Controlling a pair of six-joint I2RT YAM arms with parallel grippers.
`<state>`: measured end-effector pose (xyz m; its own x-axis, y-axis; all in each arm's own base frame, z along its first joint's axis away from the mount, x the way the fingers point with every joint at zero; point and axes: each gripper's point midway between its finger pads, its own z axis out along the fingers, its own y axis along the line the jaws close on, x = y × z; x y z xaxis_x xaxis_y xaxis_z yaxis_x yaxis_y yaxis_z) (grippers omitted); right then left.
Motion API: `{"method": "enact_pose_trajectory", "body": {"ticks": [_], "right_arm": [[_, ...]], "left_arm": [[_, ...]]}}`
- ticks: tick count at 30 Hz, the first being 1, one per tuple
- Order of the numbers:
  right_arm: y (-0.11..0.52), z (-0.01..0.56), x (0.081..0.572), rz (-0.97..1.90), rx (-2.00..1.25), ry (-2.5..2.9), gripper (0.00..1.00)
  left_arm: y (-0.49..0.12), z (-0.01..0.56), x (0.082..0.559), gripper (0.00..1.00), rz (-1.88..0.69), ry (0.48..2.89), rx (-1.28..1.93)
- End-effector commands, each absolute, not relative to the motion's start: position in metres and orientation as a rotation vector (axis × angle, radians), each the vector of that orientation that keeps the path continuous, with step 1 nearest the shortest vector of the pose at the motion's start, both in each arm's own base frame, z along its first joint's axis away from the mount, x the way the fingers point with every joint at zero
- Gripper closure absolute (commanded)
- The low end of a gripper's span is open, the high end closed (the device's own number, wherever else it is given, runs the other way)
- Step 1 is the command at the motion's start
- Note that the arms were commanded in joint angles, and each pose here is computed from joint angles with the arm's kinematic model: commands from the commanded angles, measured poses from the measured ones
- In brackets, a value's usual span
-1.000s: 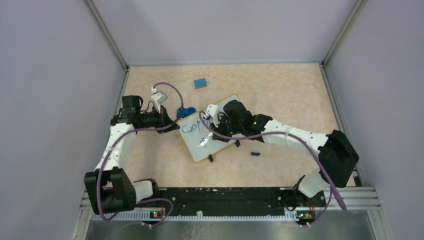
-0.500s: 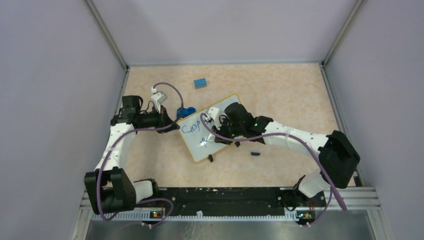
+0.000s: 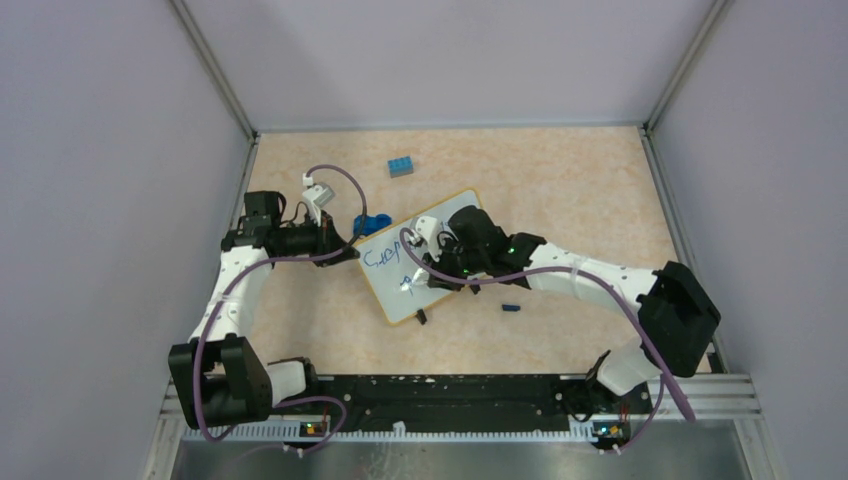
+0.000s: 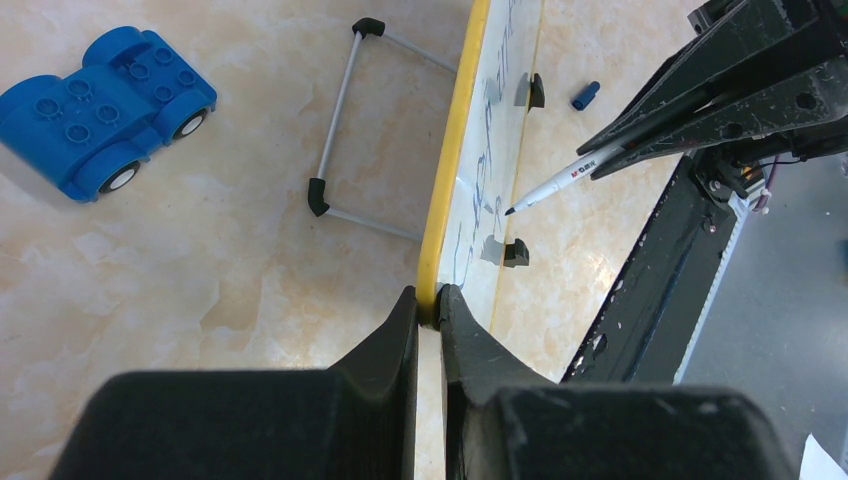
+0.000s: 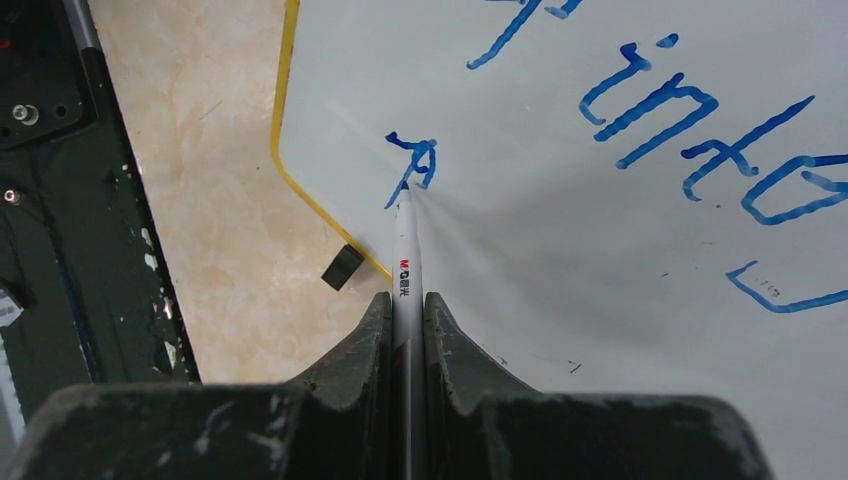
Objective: Write a sentence on the whiteboard
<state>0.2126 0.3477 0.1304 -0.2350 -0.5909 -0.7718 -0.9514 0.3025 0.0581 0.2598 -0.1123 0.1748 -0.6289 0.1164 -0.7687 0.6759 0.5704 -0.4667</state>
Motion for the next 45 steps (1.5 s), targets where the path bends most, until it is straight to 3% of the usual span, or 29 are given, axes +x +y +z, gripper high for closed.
{"method": "enact_pose_trajectory", "body": {"ticks": [1, 45], "right_arm": [[0.357, 0.170, 0.206, 0.792, -1.352, 1.807, 1.00], [0.341, 0.150, 0.227, 0.681, -1.322, 1.884, 1.00]], "left_arm": [[-0.110, 0.161, 0.257, 1.00, -0.982, 2.123, 0.661], [-0.110, 0.162, 0.256, 1.00, -0.981, 2.119, 0.662]]}}
